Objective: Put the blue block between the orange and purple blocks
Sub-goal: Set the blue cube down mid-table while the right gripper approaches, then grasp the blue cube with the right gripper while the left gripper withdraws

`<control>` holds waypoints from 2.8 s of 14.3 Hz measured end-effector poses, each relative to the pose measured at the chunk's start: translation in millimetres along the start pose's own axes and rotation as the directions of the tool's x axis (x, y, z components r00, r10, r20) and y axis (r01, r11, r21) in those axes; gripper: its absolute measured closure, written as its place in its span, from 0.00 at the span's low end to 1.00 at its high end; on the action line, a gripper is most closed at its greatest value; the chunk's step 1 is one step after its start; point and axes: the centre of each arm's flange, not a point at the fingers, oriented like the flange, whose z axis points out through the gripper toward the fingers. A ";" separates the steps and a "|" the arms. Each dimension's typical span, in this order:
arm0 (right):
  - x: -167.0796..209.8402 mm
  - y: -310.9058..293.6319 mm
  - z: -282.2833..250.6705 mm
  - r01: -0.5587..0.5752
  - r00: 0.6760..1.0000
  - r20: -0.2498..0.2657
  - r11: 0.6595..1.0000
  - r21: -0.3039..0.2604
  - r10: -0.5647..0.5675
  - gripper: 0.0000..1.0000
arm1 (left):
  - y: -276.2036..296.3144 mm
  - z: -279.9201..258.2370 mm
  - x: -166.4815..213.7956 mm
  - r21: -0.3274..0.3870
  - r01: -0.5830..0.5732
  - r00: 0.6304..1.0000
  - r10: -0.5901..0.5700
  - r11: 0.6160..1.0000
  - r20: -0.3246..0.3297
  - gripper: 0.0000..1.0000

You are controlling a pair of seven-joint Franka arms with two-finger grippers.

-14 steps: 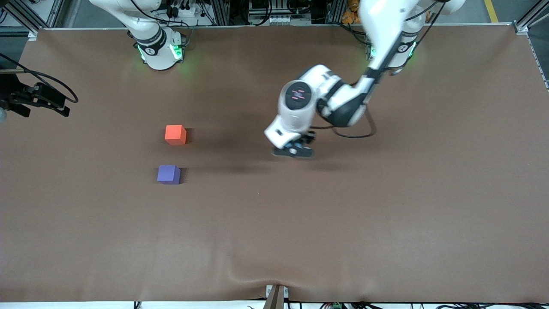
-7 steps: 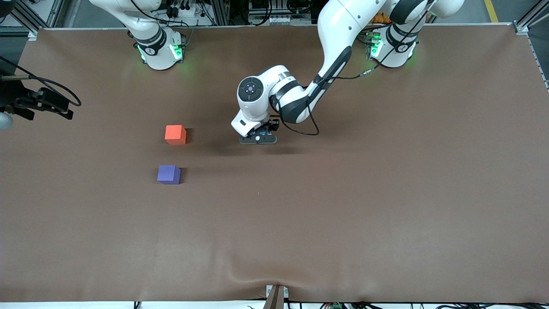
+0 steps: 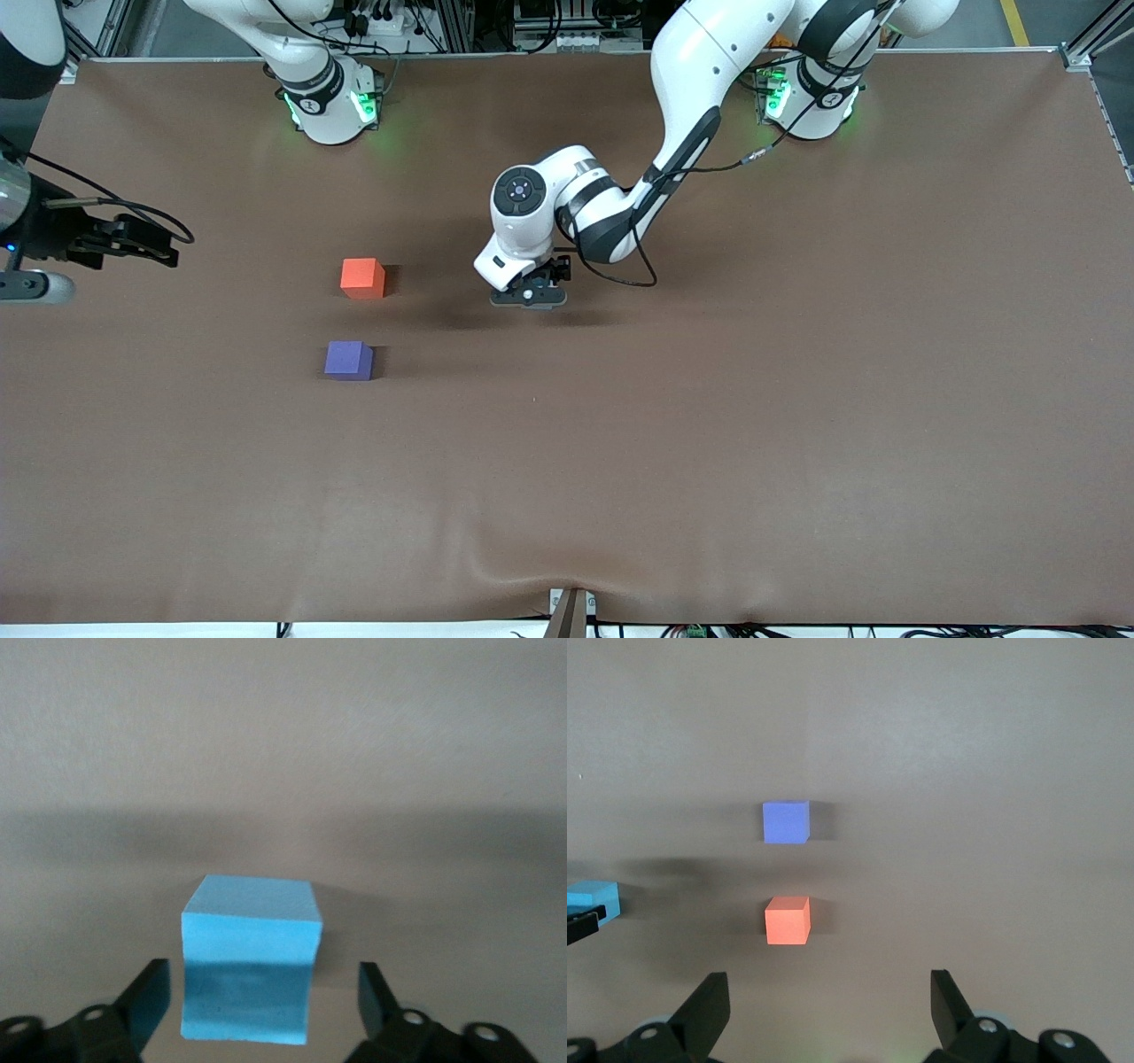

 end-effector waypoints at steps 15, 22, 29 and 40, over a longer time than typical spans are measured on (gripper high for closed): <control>-71.8 -347.2 127.0 -0.072 0.997 0.006 0.993 0.093 0.072 0.00 | -338.6 -331.9 172.3 0.109 0.119 0.992 -0.114 0.987 -0.048 0.00; -83.6 -450.7 289.5 -0.093 0.996 -0.009 0.994 0.051 0.094 0.00 | -452.1 -353.7 147.4 0.132 -0.020 1.000 0.017 0.991 0.023 0.00; -70.3 -445.3 356.6 -0.098 0.995 -0.040 0.993 -0.062 0.095 0.00 | -527.8 -388.7 122.8 0.126 -0.129 0.991 0.124 0.984 0.052 0.00; -67.2 -442.4 397.5 -0.119 0.992 -0.044 0.991 -0.053 0.116 0.09 | -488.5 -439.2 89.9 0.130 -0.139 0.990 0.138 0.982 0.020 0.00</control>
